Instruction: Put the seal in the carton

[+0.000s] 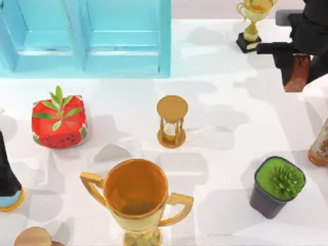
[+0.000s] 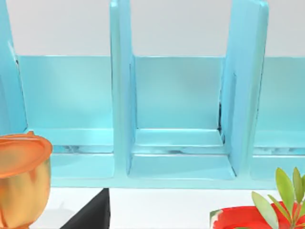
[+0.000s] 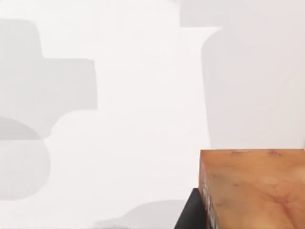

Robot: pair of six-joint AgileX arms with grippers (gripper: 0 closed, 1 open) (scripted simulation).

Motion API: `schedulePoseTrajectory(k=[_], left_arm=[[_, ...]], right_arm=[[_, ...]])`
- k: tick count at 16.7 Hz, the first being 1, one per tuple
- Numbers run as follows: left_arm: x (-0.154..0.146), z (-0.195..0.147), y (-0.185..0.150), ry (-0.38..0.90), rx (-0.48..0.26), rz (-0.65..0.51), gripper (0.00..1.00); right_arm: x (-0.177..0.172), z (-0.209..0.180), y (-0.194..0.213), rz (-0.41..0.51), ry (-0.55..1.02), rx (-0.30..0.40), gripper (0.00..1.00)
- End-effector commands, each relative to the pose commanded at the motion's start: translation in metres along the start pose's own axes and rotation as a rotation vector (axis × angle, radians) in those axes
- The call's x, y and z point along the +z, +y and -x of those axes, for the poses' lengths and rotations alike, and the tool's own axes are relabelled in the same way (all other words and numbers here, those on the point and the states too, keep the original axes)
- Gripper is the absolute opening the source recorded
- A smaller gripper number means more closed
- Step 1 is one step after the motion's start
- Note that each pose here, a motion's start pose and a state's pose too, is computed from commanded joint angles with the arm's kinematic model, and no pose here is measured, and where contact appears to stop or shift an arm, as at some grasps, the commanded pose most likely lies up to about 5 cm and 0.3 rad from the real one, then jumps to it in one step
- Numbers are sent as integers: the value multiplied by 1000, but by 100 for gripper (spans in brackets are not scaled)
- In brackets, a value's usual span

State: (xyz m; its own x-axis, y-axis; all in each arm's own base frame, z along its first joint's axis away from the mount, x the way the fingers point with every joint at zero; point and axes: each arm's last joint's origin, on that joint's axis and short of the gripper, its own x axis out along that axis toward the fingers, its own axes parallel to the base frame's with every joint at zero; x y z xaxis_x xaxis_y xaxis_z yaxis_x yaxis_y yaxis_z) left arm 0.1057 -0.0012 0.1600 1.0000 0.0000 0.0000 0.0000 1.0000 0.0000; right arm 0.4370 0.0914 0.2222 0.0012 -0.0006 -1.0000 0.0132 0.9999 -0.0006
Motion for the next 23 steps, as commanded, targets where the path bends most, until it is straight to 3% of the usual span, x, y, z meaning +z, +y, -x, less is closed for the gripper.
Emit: schedulePoseTrajectory(k=[3,5,9,12,15,18,23], left_arm=[[0,0,0,0,0,0,100],[0,0,0,0,0,0,100],[0,0,0,0,0,0,100],[0,0,0,0,0,0,100],[0,0,0,0,0,0,100],[0,0,0,0,0,0,100],[0,0,0,0,0,0,100]], right_arm=[[0,-1,-6,1,4,0,0],[-3,4,-31,1,7,0,0],[-26,20,-117,2,8,1,0],[-62,32,-186,4,7,2,0],[-100,39,-230,4,4,2,0],[-117,42,-242,3,0,1,0],[-115,37,-241,4,5,2,0]])
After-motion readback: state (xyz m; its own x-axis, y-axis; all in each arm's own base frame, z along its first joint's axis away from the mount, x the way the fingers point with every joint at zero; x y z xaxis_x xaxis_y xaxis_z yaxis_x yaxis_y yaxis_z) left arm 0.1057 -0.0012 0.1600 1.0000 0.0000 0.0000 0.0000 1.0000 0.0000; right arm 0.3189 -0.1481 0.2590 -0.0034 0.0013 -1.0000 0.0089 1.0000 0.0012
